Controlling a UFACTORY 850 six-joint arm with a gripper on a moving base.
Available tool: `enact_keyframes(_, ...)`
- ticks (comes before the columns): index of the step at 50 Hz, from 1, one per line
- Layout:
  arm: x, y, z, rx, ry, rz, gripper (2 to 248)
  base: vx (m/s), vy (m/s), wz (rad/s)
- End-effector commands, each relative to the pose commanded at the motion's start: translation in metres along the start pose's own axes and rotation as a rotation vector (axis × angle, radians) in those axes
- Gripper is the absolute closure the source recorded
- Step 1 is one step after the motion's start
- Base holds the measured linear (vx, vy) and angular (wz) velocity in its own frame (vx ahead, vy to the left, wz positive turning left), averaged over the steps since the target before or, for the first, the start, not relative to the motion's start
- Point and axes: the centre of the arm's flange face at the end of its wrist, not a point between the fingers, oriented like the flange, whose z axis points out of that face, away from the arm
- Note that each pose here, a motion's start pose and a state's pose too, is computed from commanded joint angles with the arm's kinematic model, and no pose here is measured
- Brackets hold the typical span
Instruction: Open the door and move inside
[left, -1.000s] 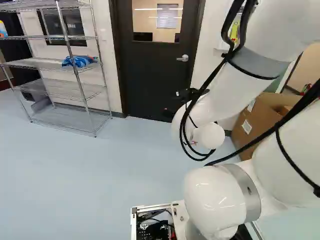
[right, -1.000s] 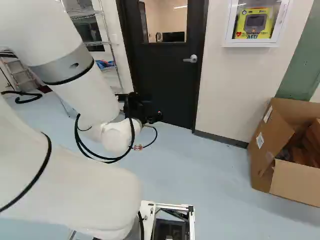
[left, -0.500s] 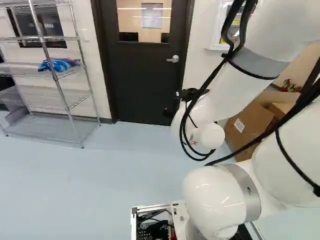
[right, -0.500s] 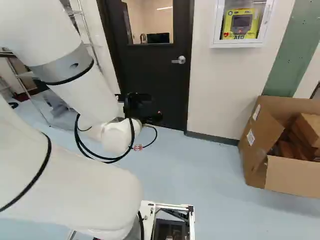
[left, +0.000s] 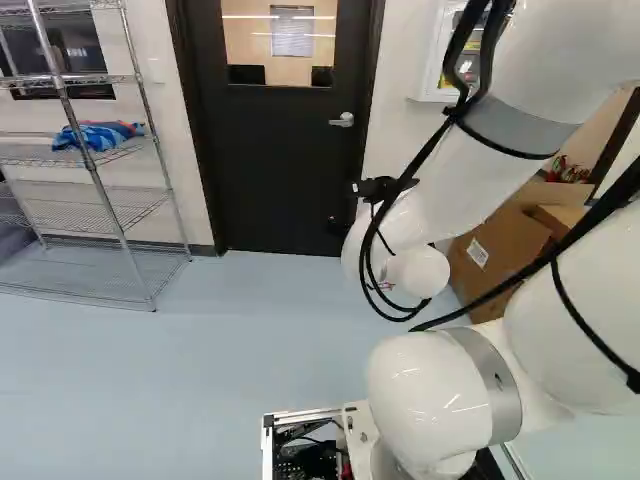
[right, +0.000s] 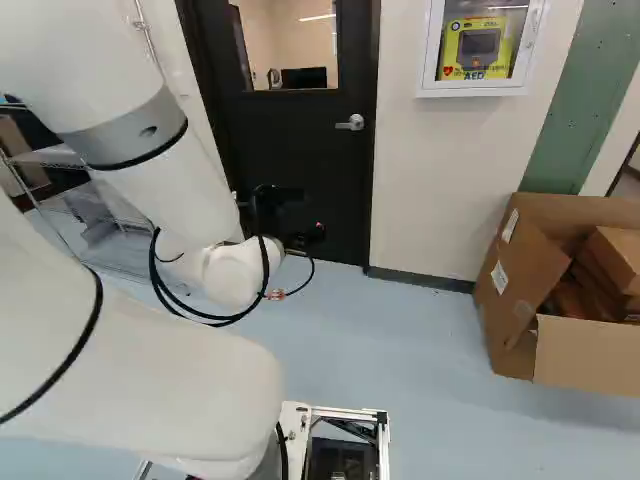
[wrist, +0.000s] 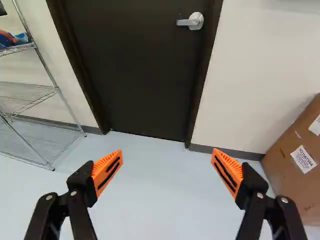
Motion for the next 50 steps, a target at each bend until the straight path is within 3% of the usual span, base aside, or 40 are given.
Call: enact_keyframes(50,0.0000,0.0000,0.0000,0.000,0.000,0.000,3,0.115,0.057,-0.023)
